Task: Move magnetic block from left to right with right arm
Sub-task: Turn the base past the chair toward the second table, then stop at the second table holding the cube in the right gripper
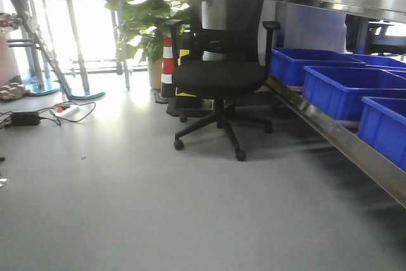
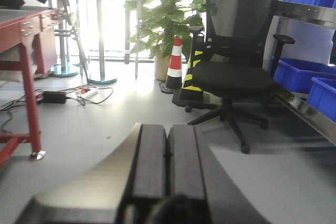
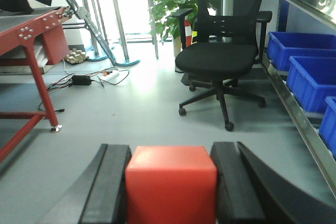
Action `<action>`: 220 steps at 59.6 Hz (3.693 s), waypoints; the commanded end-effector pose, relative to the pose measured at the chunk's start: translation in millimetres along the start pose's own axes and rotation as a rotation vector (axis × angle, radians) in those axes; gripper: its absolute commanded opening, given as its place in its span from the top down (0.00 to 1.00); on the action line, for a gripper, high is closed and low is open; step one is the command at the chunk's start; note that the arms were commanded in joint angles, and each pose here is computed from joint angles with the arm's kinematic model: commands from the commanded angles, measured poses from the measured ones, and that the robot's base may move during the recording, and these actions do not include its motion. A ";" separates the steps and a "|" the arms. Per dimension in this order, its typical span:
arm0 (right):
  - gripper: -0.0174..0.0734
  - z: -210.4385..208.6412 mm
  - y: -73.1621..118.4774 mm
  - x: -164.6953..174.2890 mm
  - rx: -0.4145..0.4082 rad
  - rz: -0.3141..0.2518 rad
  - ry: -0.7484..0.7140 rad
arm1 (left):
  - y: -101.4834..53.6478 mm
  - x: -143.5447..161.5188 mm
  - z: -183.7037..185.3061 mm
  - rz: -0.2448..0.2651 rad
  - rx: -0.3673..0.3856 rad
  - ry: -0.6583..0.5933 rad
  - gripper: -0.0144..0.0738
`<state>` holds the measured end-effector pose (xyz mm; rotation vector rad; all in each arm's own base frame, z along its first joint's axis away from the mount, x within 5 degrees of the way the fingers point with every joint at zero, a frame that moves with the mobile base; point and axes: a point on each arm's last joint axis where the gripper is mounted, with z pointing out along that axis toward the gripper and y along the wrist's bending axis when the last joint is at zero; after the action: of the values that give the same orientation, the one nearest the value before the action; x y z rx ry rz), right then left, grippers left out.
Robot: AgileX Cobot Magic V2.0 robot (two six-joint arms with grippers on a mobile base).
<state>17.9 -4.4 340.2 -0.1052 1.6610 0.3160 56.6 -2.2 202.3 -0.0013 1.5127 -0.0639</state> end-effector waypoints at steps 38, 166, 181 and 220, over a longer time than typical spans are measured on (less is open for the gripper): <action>0.71 -1.1 2.7 -15.5 -0.015 -0.023 -0.102 | -1.9 -6.2 -1.3 -0.010 0.035 -0.097 0.97; 0.71 -0.8 2.7 -15.4 -0.014 -0.024 -0.100 | -1.9 -5.9 -1.0 -0.010 0.034 -0.094 0.97; 0.71 -0.8 2.7 -15.4 -0.014 -0.024 -0.100 | -1.9 -5.9 -1.0 -0.010 0.034 -0.094 0.97; 0.71 -0.8 2.7 -15.4 -0.014 -0.024 -0.100 | -1.9 -5.9 -1.0 -0.010 0.034 -0.094 0.97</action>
<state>17.9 -4.4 340.2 -0.1052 1.6610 0.3160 56.5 -3.7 202.3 0.0186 1.5129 -0.0849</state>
